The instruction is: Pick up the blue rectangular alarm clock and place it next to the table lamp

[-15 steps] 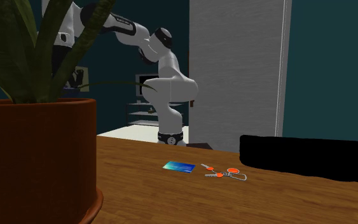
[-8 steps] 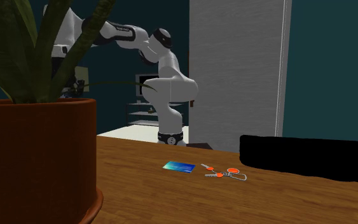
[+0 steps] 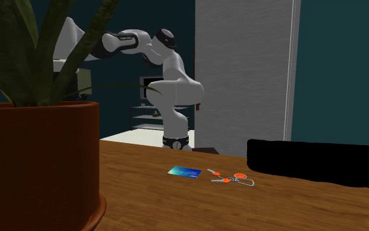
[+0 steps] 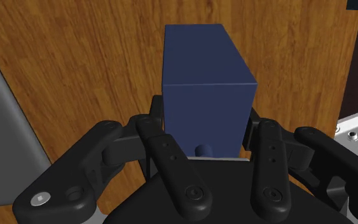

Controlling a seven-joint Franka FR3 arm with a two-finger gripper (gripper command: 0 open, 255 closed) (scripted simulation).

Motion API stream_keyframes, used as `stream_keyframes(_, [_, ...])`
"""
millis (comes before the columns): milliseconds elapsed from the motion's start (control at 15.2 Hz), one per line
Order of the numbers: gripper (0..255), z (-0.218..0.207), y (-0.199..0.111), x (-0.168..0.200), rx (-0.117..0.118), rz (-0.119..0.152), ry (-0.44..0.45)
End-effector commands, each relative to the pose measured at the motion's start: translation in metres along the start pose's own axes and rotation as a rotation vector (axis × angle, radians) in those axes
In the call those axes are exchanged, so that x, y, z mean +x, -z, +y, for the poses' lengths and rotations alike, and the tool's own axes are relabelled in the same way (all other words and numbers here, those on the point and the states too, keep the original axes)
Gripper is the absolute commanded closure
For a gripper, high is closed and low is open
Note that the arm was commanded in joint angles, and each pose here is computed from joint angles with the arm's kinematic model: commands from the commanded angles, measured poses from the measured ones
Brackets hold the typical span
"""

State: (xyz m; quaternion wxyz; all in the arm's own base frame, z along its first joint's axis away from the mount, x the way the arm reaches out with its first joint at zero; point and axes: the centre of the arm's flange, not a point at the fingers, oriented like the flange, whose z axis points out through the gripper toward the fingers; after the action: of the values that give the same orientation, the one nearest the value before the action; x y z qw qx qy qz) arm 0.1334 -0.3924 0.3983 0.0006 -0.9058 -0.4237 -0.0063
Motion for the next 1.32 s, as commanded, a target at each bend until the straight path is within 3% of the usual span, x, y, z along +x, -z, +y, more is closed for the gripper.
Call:
stream_keyframes(0, [255,-0.001,-0.01,-0.001,-0.001,0.0,0.0])
stream_keyframes(330, [255,-0.001,-0.041,-0.001,-0.001,0.0,0.0])
stream_keyframes(858, [255,-0.001,-0.041,-0.001,-0.001,0.0,0.0])
stream_keyframes(924, [0,-0.001,-0.041,-0.001,-0.001,0.0,0.0])
stream_keyframes(1254, [0,-0.001,-0.041,-0.001,-0.001,0.0,0.0])
